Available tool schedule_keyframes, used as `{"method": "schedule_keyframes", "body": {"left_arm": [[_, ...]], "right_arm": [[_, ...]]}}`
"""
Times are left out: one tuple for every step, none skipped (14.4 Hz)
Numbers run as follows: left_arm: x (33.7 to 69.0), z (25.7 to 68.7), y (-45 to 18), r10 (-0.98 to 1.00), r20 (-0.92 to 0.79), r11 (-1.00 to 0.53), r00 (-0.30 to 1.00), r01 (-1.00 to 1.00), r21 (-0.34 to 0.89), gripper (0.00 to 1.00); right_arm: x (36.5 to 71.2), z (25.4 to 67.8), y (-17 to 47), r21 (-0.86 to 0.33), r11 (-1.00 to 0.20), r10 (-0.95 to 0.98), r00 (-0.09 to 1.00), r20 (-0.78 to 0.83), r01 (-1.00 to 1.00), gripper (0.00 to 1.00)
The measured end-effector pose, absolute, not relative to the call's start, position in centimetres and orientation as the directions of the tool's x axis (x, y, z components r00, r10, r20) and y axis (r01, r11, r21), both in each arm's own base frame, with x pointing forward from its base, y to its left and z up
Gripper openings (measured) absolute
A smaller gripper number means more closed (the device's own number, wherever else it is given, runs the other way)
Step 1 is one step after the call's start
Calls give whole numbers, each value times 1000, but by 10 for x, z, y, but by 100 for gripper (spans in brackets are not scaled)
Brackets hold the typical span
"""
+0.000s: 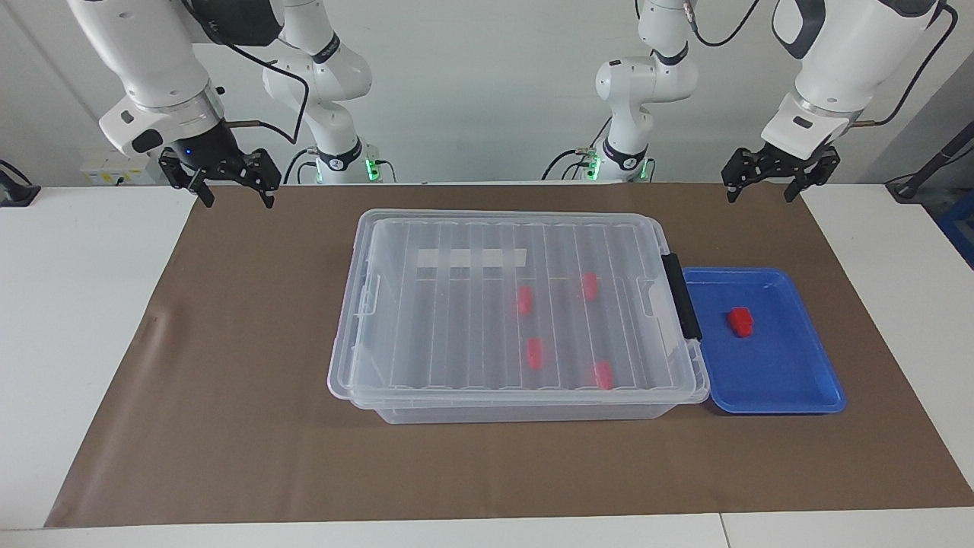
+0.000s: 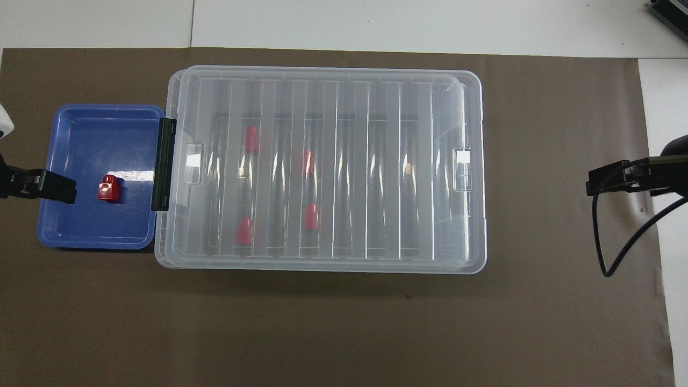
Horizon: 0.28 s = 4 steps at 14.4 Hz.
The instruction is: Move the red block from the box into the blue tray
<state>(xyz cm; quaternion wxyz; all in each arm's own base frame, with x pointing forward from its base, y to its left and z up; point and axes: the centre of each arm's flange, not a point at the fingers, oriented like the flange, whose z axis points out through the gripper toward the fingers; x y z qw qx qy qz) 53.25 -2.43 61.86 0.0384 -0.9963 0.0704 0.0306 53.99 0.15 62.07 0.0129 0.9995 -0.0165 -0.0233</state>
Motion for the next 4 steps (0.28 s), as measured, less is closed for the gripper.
{"method": "schedule_keyframes", "body": {"left_arm": [[532,619,-24,-137,-66,-987,988,-142,-72,100],[533,619,-24,-137,-66,-987,988,-142,-72,100],[533,619,-24,-137,-66,-987,988,-141,-72,100],[533,619,-24,-137,-66,-987,988,-141,-72,100]], "right_arm": [[540,621,2,27,-999,-34,998,-46,-32,100],[540,621,2,27,-999,-34,998,-46,-32,100],[540,621,2,27,-999,-34,998,-46,-32,100],[540,621,2,27,-999,-34,998,-46,-32,100]]}}
